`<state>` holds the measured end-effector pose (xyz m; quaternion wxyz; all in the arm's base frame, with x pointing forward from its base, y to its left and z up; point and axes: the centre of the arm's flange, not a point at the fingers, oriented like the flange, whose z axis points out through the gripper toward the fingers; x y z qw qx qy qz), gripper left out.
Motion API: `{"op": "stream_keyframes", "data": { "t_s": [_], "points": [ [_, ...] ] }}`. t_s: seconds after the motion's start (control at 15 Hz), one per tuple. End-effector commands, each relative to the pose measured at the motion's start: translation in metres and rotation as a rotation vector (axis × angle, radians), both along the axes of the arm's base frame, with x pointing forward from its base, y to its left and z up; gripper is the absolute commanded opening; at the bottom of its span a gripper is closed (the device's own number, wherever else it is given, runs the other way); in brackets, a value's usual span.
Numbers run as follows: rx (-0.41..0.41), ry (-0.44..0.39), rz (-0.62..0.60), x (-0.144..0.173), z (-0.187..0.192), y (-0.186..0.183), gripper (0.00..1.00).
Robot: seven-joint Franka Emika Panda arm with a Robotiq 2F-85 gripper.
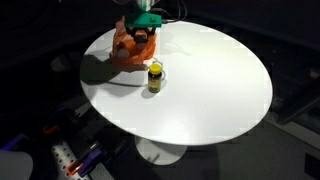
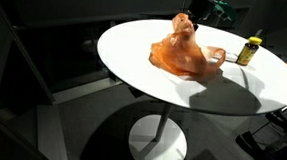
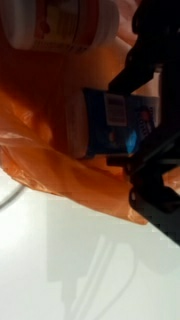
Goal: Remove the blue box from the plastic
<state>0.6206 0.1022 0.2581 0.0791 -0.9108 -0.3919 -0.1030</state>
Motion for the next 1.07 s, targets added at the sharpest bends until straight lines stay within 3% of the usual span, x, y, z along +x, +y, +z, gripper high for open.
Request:
{"op": "stream_keyframes", "data": {
  "t_s": [0.0, 0.53, 0.67, 1.0],
  "points": [
    [0.019, 0.046, -0.028, 0.003, 0.031, -0.003, 0.4],
    [-0.011, 0.238, -0.08, -0.025, 0.067, -0.019, 0.4],
    [-0.022, 0.253, -0.122, -0.028, 0.074, -0.03, 0.4],
    [-0.044, 0.2, -0.283, -0.025, 0.083, -0.07, 0.4]
  ]
}}
